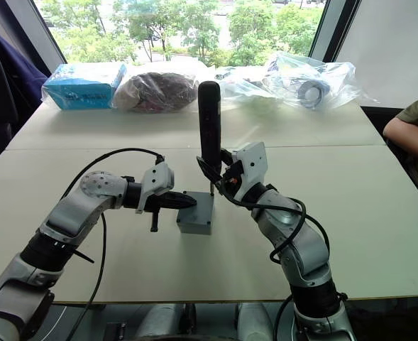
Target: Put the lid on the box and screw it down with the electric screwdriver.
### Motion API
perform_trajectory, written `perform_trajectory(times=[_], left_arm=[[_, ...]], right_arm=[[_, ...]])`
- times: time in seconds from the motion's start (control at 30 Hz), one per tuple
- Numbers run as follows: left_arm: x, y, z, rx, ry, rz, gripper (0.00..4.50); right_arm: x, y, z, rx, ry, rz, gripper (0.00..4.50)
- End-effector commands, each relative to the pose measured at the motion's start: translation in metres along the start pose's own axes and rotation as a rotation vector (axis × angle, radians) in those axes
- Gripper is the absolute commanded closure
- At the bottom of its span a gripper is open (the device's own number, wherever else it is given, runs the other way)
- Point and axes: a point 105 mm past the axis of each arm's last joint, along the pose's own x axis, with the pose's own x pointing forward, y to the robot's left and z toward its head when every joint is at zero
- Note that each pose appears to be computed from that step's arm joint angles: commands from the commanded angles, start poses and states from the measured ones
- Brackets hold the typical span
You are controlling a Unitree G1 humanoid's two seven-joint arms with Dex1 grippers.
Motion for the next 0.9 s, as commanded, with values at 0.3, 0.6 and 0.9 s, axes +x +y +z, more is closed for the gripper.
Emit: perform_trajectory(times=[0.3,0.6,0.9], left_arm=[[0.008,-0.016,-0.061,-0.160,0.190,-0.040,4.50],[0.007,-0.015,-0.063,-0.162,0.192,-0.034,4.50],[0.005,-0.014,-0.065,-0.167,0.199,-0.026,4.50]], right_arm=[[-0.008,0.010,0.056,-0.046,-0.219,0.037,2.74],[-0.009,0.003,0.028,-0.014,-0.138,0.010,2.74],[-0.009,0.004,0.019,0.014,-0.119,0.006,2.74]])
